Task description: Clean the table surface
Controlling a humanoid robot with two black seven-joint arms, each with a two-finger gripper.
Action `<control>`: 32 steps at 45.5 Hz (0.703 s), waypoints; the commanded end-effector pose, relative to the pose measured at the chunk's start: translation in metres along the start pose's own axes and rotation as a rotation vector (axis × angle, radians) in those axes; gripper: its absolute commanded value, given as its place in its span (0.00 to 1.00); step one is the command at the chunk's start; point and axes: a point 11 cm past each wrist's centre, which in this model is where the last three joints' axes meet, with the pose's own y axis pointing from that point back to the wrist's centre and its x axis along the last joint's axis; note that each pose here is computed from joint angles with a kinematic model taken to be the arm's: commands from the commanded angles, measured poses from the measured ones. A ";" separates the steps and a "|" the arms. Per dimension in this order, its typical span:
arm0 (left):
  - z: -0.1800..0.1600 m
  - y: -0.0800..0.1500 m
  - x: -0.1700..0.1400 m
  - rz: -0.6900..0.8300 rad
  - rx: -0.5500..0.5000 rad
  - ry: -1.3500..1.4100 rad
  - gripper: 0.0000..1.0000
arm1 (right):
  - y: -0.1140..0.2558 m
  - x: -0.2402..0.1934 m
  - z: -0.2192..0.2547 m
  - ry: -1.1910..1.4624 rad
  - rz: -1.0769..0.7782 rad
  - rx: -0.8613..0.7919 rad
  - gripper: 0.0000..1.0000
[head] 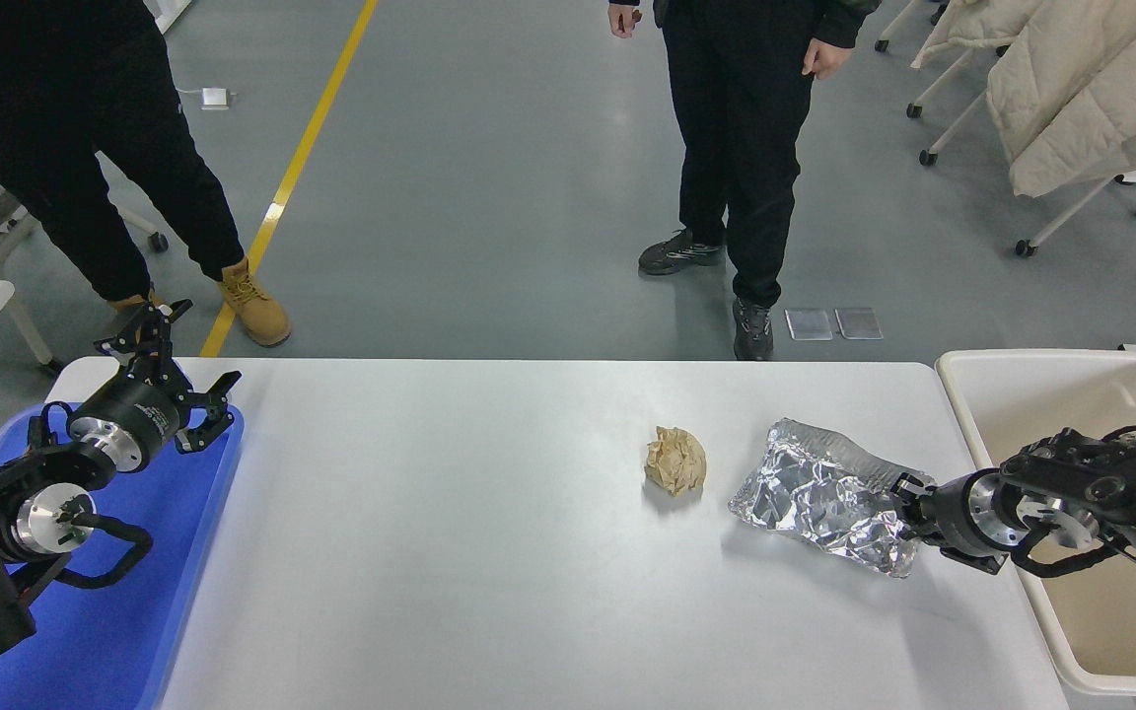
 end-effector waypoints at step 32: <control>0.000 0.000 0.000 0.000 0.000 0.000 1.00 | 0.199 0.123 0.010 0.005 0.095 0.039 0.00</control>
